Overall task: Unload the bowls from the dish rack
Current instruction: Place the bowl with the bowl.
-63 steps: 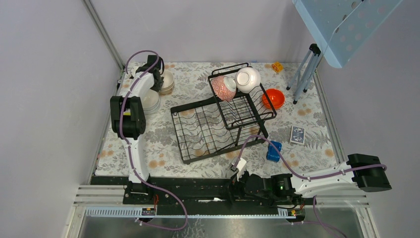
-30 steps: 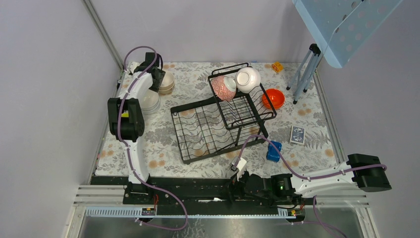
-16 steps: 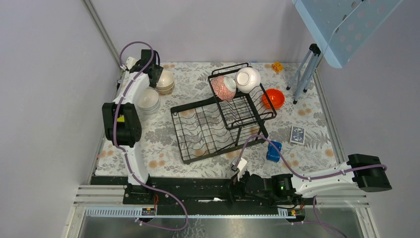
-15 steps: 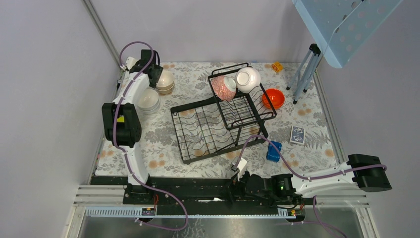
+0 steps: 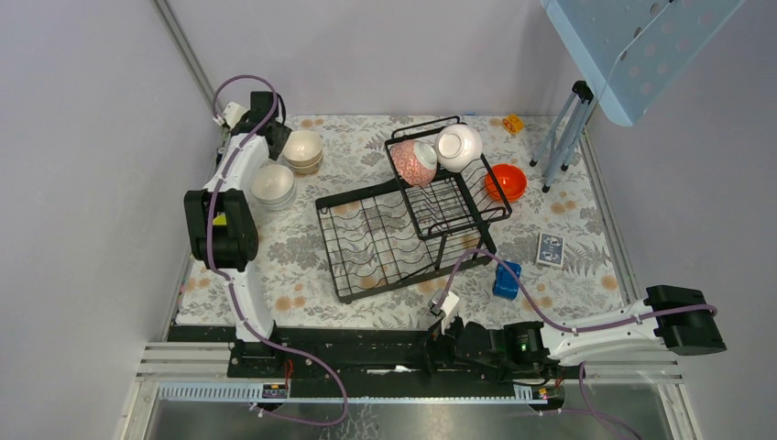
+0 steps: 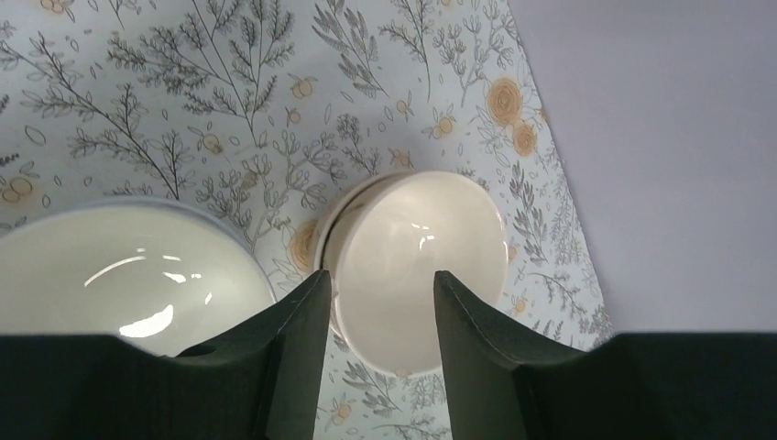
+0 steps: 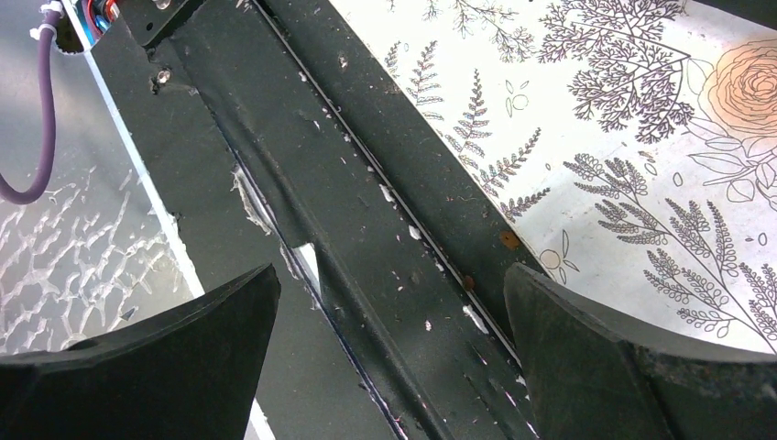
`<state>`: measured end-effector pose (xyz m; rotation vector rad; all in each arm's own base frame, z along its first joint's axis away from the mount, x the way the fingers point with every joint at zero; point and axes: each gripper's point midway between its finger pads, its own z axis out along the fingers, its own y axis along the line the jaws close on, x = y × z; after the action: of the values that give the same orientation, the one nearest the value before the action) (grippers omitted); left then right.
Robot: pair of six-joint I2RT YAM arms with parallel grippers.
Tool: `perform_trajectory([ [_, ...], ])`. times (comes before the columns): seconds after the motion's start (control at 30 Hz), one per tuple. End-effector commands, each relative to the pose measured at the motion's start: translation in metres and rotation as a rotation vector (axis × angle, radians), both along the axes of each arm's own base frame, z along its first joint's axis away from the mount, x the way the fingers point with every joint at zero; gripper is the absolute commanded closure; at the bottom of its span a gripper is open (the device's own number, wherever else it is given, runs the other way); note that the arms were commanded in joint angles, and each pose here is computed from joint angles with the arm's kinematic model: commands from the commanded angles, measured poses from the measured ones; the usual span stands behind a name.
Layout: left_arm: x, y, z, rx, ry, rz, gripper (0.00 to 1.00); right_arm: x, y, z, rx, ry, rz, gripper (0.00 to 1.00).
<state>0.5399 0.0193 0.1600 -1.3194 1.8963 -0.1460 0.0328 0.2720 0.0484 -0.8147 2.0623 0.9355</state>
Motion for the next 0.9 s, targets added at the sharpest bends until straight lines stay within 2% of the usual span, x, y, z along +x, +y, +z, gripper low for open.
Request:
perform_trajectory([
  [0.0,0.020,0.008,0.009,0.042,-0.045,-0.017,0.52,0.008,0.001,0.005,0.025,-0.016,-0.050,0.00],
  [0.43,0.037,0.006,-0.016,0.052,-0.016,-0.043,0.76,0.010,0.000,0.004,0.016,-0.025,-0.051,0.00],
  [0.7,0.038,0.003,-0.011,0.038,-0.030,-0.050,0.76,0.010,0.000,0.004,0.011,-0.029,-0.051,0.00],
  [0.8,0.037,0.001,0.007,0.025,-0.065,-0.055,0.72,0.011,0.000,0.004,0.013,-0.030,-0.053,0.00],
  [0.87,0.035,-0.003,0.026,0.007,-0.106,-0.067,0.66,0.011,0.000,0.004,0.011,-0.032,-0.052,0.00],
])
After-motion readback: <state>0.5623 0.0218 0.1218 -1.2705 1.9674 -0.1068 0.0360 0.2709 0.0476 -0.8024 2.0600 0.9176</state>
